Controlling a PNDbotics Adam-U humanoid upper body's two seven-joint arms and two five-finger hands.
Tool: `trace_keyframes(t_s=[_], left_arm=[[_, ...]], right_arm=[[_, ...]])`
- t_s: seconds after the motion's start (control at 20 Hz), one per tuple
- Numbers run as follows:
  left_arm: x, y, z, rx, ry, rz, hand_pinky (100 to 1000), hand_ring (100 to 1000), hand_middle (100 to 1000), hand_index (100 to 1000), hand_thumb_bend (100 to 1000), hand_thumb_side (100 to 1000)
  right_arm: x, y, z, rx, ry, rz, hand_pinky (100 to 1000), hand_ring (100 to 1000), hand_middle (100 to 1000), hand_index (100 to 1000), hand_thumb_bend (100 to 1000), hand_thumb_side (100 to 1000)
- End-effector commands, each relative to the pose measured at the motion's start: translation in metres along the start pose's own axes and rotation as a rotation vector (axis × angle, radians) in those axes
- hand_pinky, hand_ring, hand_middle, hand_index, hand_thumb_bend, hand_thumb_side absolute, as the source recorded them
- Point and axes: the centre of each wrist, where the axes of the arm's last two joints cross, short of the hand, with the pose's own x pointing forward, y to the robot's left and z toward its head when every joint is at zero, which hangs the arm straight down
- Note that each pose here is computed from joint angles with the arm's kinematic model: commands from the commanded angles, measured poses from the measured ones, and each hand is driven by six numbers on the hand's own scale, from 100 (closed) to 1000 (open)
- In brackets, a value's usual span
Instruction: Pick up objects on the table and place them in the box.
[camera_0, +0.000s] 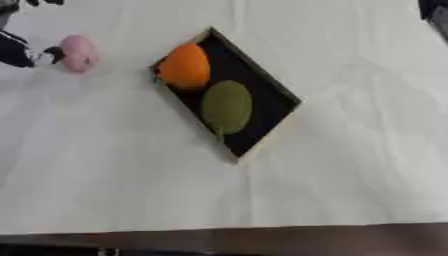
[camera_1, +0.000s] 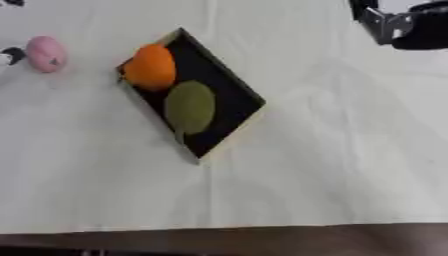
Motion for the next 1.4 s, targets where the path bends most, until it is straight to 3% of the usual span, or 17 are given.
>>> trace_keyframes(t_s=[0.05,0.4,1.05,1.4], left_arm=[[-0.015,0.008,0.0,0.013,0.05,-0.001,789,799,799,881,383,272],[-0.022,-0.001,-0.014,-0.021,0.062,0.052,789,799,800,889,394,286],[-0.015,-0.005,-0.026,-0.051,0.031,0.064,791,801,802,893,421,289],[-0.015,-0.019,-0.04,-0.103,0.062,0.05,776,787,777,860,370,251]], right_arm=[[0.001,-0.011,0.001,-0.006,0.002,0.04,898,766,658,780,100,210],[0.0,-0.01,0.002,-0.011,0.01,0.035,899,764,656,778,100,225],[-0.002,-0.008,0.002,-0.015,0.014,0.024,901,763,653,777,100,241],[-0.002,-0.008,0.002,-0.021,0.009,0.02,901,763,653,777,100,242]])
